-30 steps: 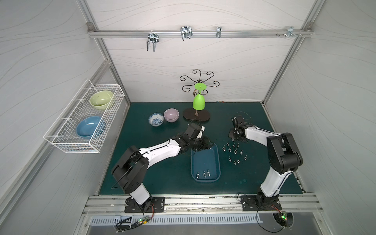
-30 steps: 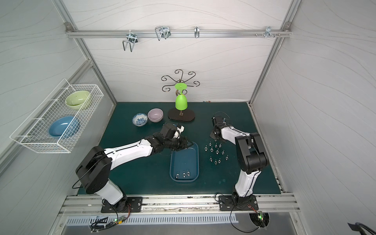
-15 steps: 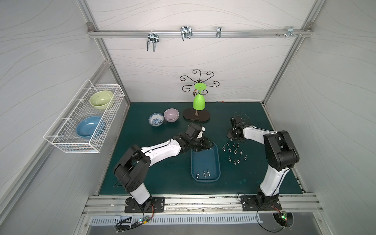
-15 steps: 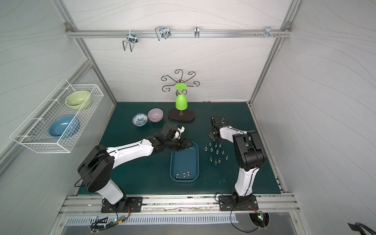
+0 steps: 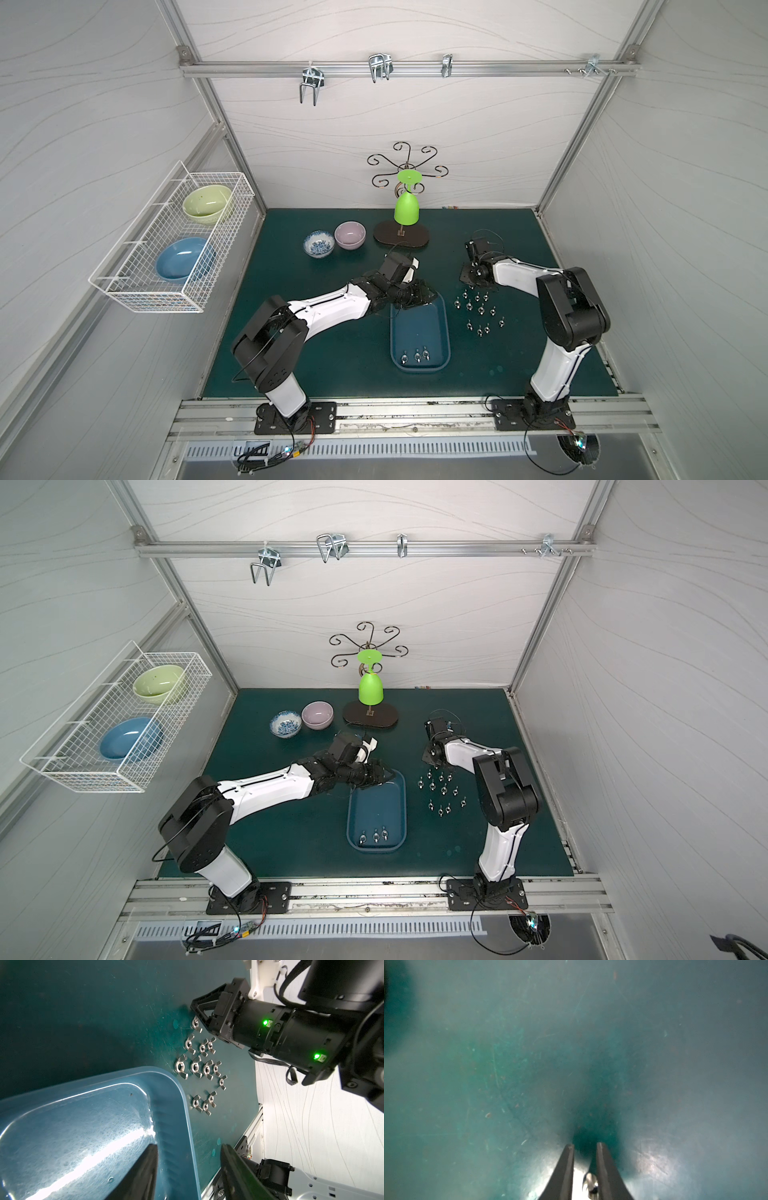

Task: Take out the wing nut from the storage box
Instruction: Place the wing nut at the center of the board, then adjust the storage box at the center of the board.

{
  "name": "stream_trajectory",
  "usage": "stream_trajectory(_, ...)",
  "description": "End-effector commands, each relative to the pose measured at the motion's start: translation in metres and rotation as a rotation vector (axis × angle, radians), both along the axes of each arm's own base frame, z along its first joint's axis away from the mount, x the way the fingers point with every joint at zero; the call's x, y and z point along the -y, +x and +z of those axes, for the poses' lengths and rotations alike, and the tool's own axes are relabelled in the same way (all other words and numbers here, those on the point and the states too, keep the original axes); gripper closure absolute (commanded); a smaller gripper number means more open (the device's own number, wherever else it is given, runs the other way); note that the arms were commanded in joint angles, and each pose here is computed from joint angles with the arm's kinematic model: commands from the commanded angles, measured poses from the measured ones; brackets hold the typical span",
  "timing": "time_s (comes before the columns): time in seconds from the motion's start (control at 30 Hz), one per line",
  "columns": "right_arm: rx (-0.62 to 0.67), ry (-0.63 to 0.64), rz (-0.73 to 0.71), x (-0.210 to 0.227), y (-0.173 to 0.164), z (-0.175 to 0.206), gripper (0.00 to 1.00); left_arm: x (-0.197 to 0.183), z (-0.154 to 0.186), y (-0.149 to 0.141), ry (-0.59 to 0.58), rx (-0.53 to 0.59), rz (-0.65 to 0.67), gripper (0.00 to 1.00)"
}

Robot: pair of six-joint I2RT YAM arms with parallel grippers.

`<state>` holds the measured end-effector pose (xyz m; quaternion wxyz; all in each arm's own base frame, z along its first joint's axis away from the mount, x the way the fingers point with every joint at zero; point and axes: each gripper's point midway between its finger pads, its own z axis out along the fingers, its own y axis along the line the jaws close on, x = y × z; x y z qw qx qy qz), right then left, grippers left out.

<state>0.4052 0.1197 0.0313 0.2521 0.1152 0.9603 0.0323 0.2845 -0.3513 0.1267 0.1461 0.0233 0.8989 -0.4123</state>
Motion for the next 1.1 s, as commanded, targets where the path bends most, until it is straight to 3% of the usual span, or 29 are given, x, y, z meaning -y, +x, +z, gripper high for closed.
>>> stream_trajectory(0.0, 0.041, -0.015, 0.004, 0.001, -0.003, 0.024, 0.73, 0.002, 0.016, 0.003, -0.029, 0.047, 0.001, 0.47)
stream_trajectory(0.53, 0.103, -0.001, 0.044, -0.003, -0.022, 0.063, 0.68, -0.012, 0.023, 0.0, 0.009, 0.08, 0.025, 0.47)
stream_trajectory(1.07, 0.113, -0.01, 0.081, -0.007, -0.039, 0.076, 0.67, -0.024, 0.025, -0.003, 0.034, 0.09, 0.044, 0.47)
